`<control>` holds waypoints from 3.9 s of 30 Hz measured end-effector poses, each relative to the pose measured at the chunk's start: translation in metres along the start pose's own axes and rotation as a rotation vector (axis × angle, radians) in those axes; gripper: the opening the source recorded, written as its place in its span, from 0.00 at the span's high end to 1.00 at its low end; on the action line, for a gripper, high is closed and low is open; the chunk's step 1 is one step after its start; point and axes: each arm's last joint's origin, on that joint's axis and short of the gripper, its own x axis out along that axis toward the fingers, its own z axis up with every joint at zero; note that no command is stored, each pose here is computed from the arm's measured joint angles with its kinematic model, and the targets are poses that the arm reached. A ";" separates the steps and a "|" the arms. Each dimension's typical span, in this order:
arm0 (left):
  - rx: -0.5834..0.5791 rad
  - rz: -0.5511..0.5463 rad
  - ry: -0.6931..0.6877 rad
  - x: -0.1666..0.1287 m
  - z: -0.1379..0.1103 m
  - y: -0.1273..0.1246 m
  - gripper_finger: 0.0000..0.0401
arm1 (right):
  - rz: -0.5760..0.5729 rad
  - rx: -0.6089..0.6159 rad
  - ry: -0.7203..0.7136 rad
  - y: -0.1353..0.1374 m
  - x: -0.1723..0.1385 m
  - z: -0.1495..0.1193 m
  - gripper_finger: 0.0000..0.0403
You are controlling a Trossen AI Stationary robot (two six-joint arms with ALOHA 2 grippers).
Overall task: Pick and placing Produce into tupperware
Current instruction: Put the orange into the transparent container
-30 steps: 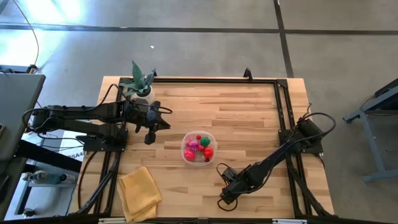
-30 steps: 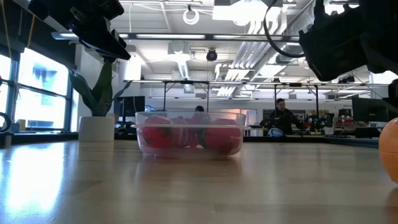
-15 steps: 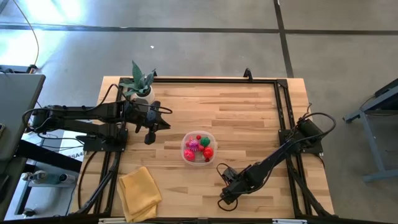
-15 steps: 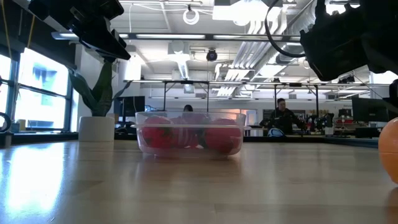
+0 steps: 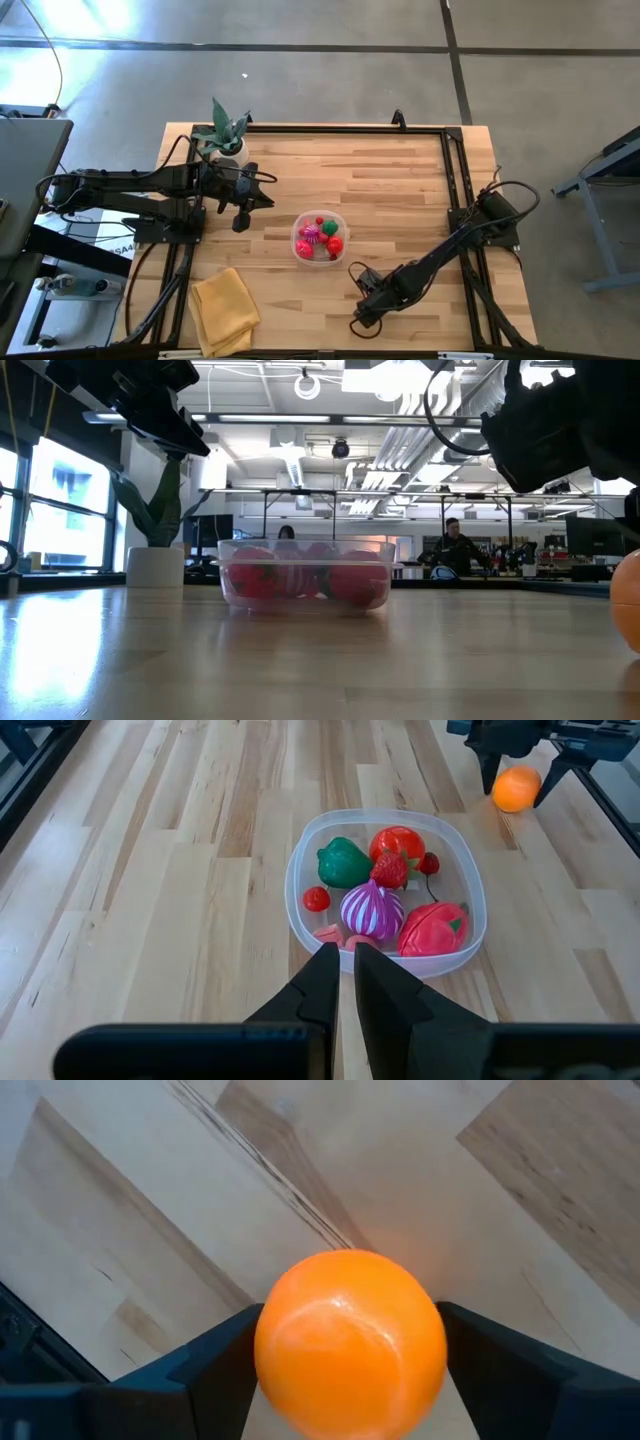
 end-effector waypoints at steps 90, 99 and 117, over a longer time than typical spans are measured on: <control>0.000 0.000 0.000 0.000 0.000 0.000 0.94 | 0.252 -0.492 -0.567 -0.012 -0.078 0.156 0.40; -0.001 0.001 0.000 0.000 0.000 0.000 0.94 | 0.224 -0.548 -0.538 -0.008 -0.049 0.158 0.40; 0.000 0.001 0.000 0.000 0.000 0.000 0.94 | 0.132 -0.672 -0.551 -0.006 -0.025 0.156 0.40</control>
